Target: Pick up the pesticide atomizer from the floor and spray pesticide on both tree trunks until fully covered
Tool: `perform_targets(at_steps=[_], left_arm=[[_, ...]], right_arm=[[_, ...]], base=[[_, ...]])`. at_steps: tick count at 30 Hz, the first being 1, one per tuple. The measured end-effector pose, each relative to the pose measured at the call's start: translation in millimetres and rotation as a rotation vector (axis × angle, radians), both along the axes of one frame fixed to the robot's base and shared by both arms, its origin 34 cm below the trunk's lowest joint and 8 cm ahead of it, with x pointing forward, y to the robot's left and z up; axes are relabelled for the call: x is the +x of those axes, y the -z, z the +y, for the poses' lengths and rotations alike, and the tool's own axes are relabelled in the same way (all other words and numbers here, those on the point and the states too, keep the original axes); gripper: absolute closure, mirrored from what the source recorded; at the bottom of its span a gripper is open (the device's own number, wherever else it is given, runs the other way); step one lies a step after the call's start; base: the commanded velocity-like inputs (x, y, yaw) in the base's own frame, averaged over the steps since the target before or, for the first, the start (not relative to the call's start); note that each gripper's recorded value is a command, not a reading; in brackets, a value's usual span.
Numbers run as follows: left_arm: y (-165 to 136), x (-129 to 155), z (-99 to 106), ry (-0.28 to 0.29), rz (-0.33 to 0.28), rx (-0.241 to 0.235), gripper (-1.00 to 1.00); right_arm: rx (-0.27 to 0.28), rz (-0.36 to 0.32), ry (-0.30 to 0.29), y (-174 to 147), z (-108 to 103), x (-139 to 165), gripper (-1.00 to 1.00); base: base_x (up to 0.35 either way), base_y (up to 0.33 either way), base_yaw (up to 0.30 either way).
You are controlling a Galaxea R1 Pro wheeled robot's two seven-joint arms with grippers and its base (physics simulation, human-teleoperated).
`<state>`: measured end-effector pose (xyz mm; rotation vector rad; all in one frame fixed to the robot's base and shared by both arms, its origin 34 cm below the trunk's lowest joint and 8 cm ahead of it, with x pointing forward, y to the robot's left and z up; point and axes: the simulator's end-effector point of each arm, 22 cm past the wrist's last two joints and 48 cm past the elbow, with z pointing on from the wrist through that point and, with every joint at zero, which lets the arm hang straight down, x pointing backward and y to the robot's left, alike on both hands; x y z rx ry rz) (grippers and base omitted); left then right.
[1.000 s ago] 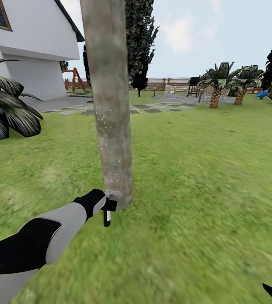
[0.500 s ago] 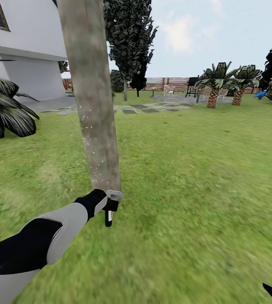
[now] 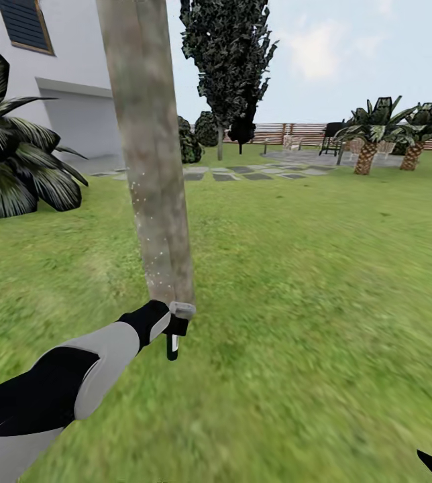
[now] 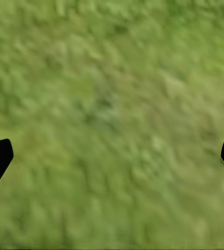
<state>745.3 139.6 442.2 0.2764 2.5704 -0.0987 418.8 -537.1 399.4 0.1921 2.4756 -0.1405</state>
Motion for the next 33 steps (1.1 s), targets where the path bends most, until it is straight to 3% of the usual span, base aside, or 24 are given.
perform_targets(at_steps=[6, 21, 33], left_arm=[[0.1, -0.1, 0.0, 0.000, 0.000, 0.000, 1.00], [0.1, -0.2, 0.2, 0.000, 0.001, 0.001, 1.00], [0.2, -0.2, 0.4, -0.001, 0.001, 0.001, 1.00]], right_arm=[[0.000, 0.000, 0.000, 0.0, 0.0, 0.0, -1.00], [-0.001, -0.001, 0.000, -0.5, -0.3, 0.1, -1.00], [-0.001, 0.000, 0.000, -0.4, -0.3, -0.2, -1.00]], base=[[0.122, -0.276, 0.257], [0.094, -0.077, 0.256], [0.239, -0.239, 0.093]])
